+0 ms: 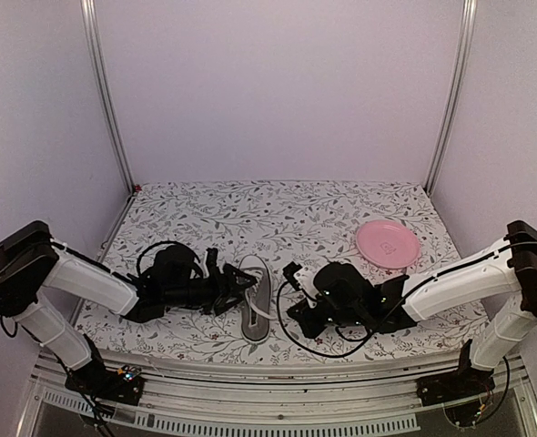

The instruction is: Tie the shoes

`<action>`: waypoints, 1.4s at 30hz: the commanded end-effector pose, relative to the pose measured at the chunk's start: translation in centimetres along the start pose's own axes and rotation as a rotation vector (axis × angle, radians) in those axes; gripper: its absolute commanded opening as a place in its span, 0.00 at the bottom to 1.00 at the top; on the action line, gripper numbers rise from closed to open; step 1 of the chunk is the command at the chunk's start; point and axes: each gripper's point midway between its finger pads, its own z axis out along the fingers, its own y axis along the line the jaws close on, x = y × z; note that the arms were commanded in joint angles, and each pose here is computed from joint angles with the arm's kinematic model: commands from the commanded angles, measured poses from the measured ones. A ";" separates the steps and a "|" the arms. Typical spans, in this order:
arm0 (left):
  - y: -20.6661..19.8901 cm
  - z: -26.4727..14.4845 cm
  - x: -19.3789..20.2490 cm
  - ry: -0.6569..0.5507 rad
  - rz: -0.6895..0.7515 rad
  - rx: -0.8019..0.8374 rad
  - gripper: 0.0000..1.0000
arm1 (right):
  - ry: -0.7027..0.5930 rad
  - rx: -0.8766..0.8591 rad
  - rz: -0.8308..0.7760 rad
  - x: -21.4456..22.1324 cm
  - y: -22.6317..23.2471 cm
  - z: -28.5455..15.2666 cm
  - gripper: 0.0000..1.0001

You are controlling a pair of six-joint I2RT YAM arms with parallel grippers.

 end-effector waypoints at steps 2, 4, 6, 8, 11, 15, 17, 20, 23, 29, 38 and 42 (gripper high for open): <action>-2.2 0.8 -1.0 -0.052 -0.004 0.068 0.75 | -0.034 0.005 0.017 -0.6 0.0 -0.5 0.02; -1.9 1.0 -1.4 -0.071 -0.004 0.056 0.75 | -0.035 0.004 0.016 -0.6 0.0 -0.4 0.02; -1.6 1.4 -1.8 -0.091 -0.003 0.044 0.75 | -0.037 0.003 0.018 -0.7 0.0 -0.5 0.02; -1.6 1.8 -2.2 -0.102 0.005 0.045 0.75 | -0.040 0.003 0.018 -0.7 0.0 -0.7 0.02; -1.6 2.5 -2.7 -0.113 0.025 0.046 0.75 | -0.050 0.002 0.023 -1.0 0.0 -0.9 0.02; -1.8 3.4 -3.6 -0.123 0.052 0.051 0.75 | -0.059 -0.001 0.028 -1.2 0.1 -1.3 0.02; -1.6 3.7 -3.9 -0.128 0.052 0.044 0.75 | -0.059 -0.002 0.032 -1.2 0.1 -1.3 0.02; -1.0 3.9 -4.7 -0.153 0.057 0.022 0.74 | -0.062 -0.003 0.038 -1.4 0.1 -1.3 0.02; -1.2 3.8 -5.3 -0.182 0.073 0.047 0.73 | -0.057 -0.004 0.043 -1.2 0.1 -1.1 0.02; -4.0 3.5 -6.4 -0.230 0.168 0.134 0.61 | -0.060 0.017 0.054 -1.3 -0.2 -1.1 0.02; -6.0 3.0 -7.5 -0.237 0.262 0.218 0.43 | -0.075 0.030 0.093 -2.2 -1.4 -1.5 0.02; -7.3 2.5 -8.0 -0.236 0.332 0.277 0.38 | -0.096 0.023 0.114 -3.0 -2.1 -1.7 0.02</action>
